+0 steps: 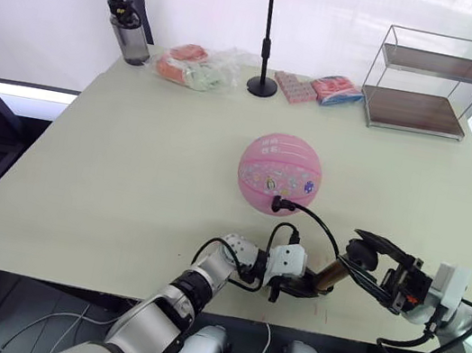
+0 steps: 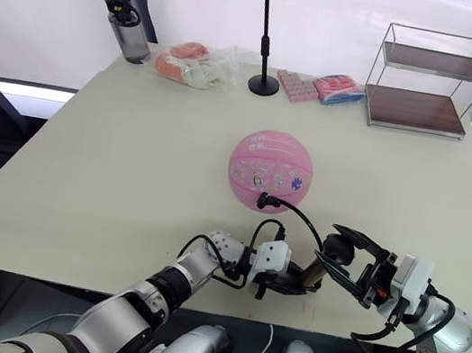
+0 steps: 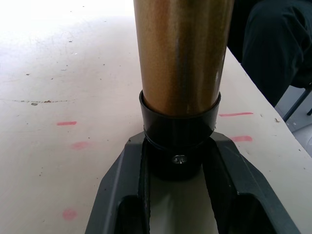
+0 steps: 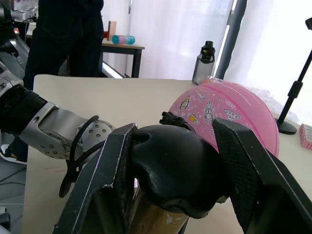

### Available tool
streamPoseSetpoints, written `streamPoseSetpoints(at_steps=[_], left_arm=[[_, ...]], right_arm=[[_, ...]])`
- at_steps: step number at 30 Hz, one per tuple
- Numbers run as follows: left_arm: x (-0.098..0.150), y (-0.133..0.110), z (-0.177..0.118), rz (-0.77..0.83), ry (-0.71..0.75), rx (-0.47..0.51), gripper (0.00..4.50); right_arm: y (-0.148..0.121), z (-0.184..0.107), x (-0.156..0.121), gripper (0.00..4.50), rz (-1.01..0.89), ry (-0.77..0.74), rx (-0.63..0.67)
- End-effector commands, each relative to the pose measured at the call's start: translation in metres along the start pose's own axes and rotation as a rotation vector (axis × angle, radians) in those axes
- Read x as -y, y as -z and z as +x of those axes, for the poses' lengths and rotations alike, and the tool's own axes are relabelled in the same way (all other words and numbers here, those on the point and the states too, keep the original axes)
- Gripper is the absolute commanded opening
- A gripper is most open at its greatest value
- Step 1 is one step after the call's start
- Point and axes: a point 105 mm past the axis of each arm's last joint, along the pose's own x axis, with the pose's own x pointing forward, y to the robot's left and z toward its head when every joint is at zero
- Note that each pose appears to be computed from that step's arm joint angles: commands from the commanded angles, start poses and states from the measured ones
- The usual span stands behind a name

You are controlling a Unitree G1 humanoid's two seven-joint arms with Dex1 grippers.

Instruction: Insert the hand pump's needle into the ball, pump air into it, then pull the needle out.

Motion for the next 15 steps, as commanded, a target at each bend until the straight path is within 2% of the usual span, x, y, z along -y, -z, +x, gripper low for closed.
streamPoseSetpoints(at_steps=[1,8,15], left_arm=[[0.01,0.025,-0.004,-0.087,0.008,-0.075,1.09],[0.009,0.023,-0.003,-0.087,0.008,-0.072,1.09],[0.008,0.023,-0.003,-0.089,0.005,-0.071,1.09]], right_arm=[[0.044,-0.002,-0.042,2.1,0.203,-0.136,-0.11],[0.036,0.001,-0.029,2.1,0.053,-0.116,-0.06],[0.003,0.011,-0.021,2.1,-0.037,-0.123,0.025]])
